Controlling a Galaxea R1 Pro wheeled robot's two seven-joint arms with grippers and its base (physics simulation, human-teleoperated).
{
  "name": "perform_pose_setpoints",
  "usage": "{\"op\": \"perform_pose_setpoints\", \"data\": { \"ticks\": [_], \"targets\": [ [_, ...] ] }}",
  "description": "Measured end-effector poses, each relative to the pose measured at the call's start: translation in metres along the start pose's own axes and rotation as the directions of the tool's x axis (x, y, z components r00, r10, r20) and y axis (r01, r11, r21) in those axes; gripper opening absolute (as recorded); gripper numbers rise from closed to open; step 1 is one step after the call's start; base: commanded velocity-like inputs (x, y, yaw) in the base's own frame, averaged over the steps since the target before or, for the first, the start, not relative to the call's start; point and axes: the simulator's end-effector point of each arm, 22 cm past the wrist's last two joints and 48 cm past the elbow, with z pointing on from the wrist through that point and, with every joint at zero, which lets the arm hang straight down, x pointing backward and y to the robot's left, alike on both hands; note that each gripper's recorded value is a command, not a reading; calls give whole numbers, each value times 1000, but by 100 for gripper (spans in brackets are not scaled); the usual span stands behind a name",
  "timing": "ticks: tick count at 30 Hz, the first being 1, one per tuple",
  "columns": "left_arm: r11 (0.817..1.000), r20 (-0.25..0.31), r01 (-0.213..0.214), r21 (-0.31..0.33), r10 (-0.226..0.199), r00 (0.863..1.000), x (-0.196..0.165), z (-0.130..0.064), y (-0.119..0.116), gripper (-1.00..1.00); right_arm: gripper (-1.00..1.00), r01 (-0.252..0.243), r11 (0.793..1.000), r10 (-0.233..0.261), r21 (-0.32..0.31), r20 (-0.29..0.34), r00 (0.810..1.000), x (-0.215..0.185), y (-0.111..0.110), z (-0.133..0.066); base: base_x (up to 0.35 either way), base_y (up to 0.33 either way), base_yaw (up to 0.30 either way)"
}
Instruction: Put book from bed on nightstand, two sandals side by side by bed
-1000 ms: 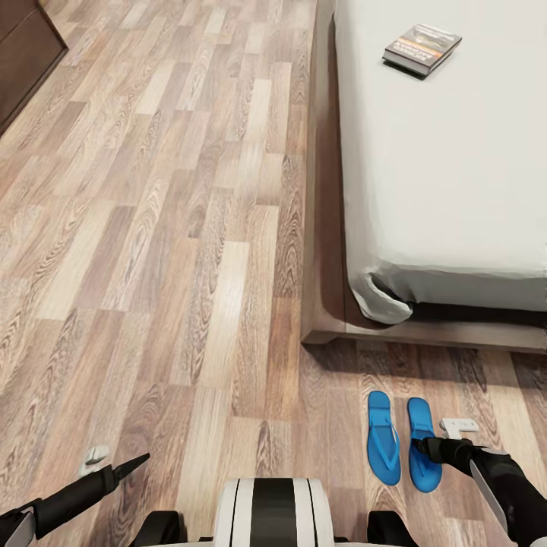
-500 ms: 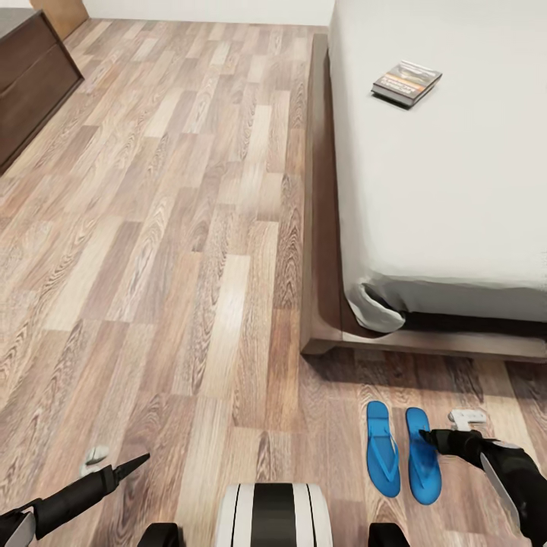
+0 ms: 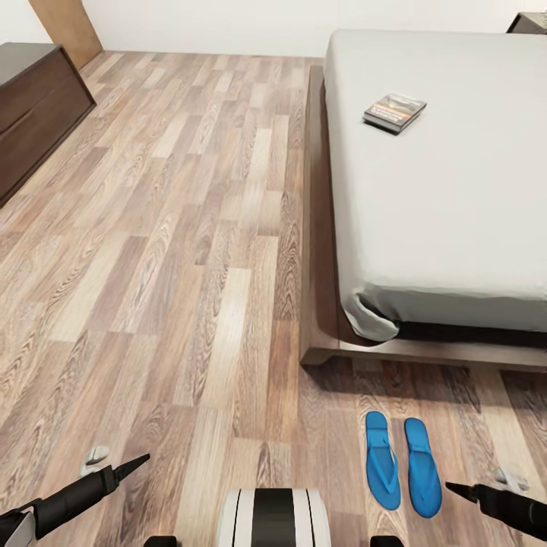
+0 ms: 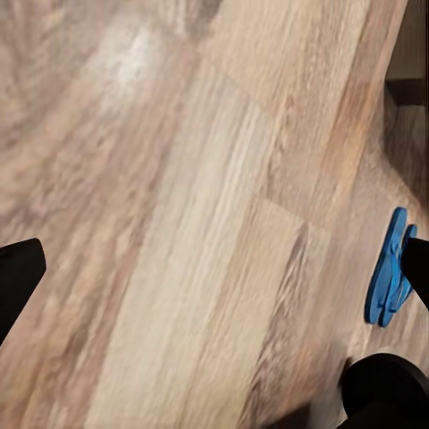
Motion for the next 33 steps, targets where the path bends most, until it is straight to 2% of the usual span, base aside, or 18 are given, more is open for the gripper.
{"op": "perform_pose_setpoints", "data": {
  "ticks": [2,5,13,19,33],
  "targets": [
    [1000,5,-6,4,6,1000,-2,0,-3,100,100,-16,1000,17,-27,39,999,3,0,-3,0,0,0],
    [1000,11,-14,9,14,1000,-6,-2,-7,100,100,-12,999,16,-42,77,997,0,2,-7,0,0,0],
    [999,31,-29,31,28,999,-13,0,-21,100,100,-34,999,38,-40,96,995,11,-2,-14,0,0,0],
    [998,44,-37,56,34,998,-16,4,-36,100,100,21,1000,-17,-24,165,986,10,-4,-18,0,0,0],
    [994,81,-64,91,56,995,-29,3,-60,100,100,48,998,-39,-39,222,974,-7,8,-31,0,0,0]
  ]
}}
